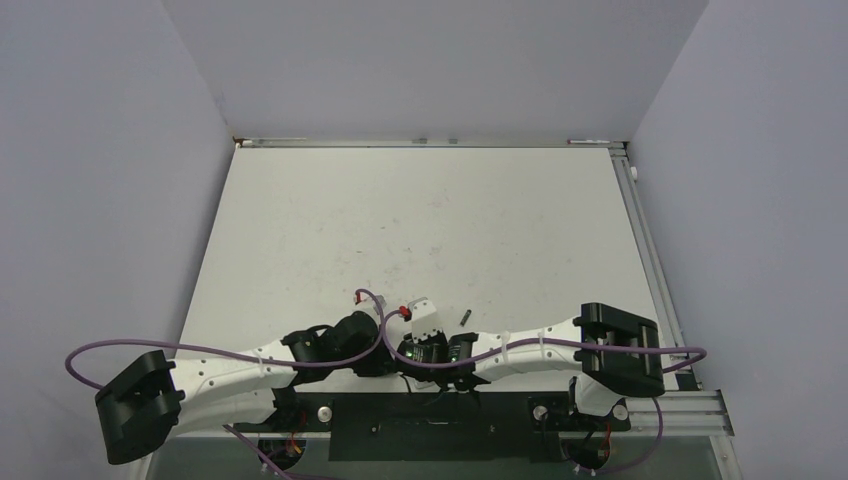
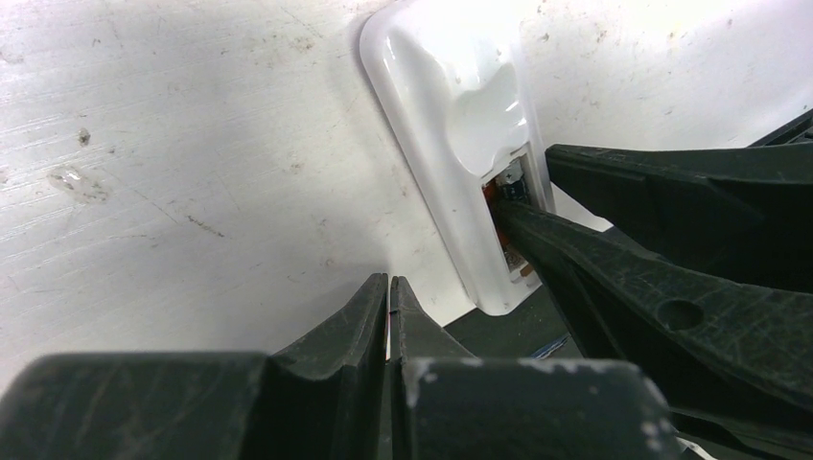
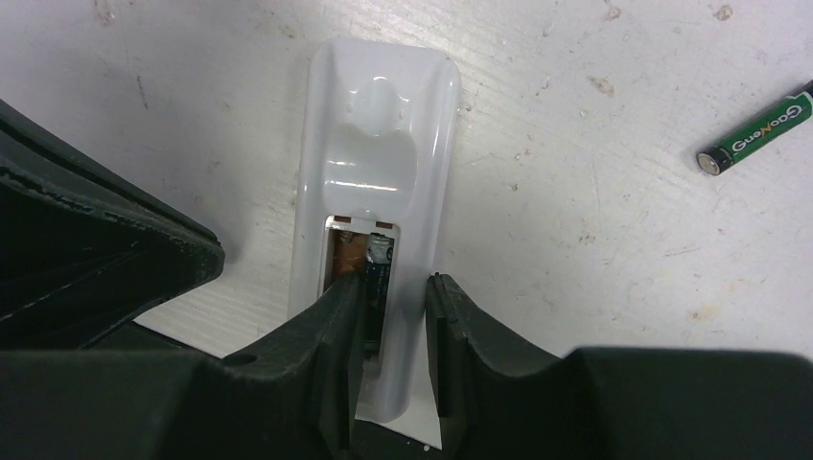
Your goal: Load the batteries into the remote control
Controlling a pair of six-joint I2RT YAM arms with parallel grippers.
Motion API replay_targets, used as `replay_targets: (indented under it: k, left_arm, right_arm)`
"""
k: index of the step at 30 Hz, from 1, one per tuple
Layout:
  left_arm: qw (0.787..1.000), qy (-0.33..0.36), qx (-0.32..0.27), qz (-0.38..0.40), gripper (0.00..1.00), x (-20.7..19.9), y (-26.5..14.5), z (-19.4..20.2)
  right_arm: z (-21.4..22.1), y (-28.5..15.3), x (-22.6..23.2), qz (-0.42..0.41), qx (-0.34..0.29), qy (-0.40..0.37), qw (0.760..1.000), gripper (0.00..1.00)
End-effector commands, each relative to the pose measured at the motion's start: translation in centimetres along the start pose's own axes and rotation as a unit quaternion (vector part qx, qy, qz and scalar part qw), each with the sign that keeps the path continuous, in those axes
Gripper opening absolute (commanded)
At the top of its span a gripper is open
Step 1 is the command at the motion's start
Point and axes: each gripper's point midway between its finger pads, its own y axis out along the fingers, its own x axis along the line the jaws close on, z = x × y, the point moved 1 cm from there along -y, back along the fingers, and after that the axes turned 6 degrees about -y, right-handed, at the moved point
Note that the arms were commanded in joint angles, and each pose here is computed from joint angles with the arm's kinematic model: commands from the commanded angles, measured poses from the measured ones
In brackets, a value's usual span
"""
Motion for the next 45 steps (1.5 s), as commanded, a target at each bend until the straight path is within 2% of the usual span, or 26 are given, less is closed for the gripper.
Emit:
replay_targets:
  k: [1, 5, 16, 24, 30, 38, 45]
  left_arm:
    - [1.0, 0.006, -0.013, 0.016, 0.02, -1.3, 0.0, -0.8]
    - [1.0, 0.008, -0.014, 0.013, 0.02, -1.3, 0.0, -0.9]
    - [0.999, 0.013, -0.03, 0.002, 0.02, -1.1, -0.9, -1.8]
    - [0.999, 0.016, -0.037, -0.003, 0.02, -1.3, -1.4, -2.4]
    - [0.998, 0.027, -0.053, -0.004, 0.03, -2.3, -2.2, -3.9]
    - [0.997, 0.035, -0.068, 0.015, 0.04, -4.7, -2.8, -6.7]
    - [0.996, 0.05, -0.046, 0.052, 0.09, -7.8, -1.2, -8.0]
  right_arm:
    - [1.3, 0.2, 0.2, 0.003, 0.025, -0.015, 1.0, 0.14]
    - [0.7, -0.1, 0.5, -0.001, 0.017, -0.012, 1.0, 0.24]
    - [-1.8, -1.6, -0.1, 0.017, -0.019, -0.006, 1.0, 0.31]
    - [-2.4, -2.2, 0.3, 0.007, -0.028, -0.001, 1.0, 0.39]
    - [-2.9, -3.7, 0.9, -0.011, -0.044, 0.008, 0.999, 0.41]
    - [-2.4, -5.5, 2.1, -0.045, -0.061, 0.02, 0.997, 0.37]
    - [-1.1, -6.1, 3.6, -0.086, -0.073, 0.036, 0.993, 0.18]
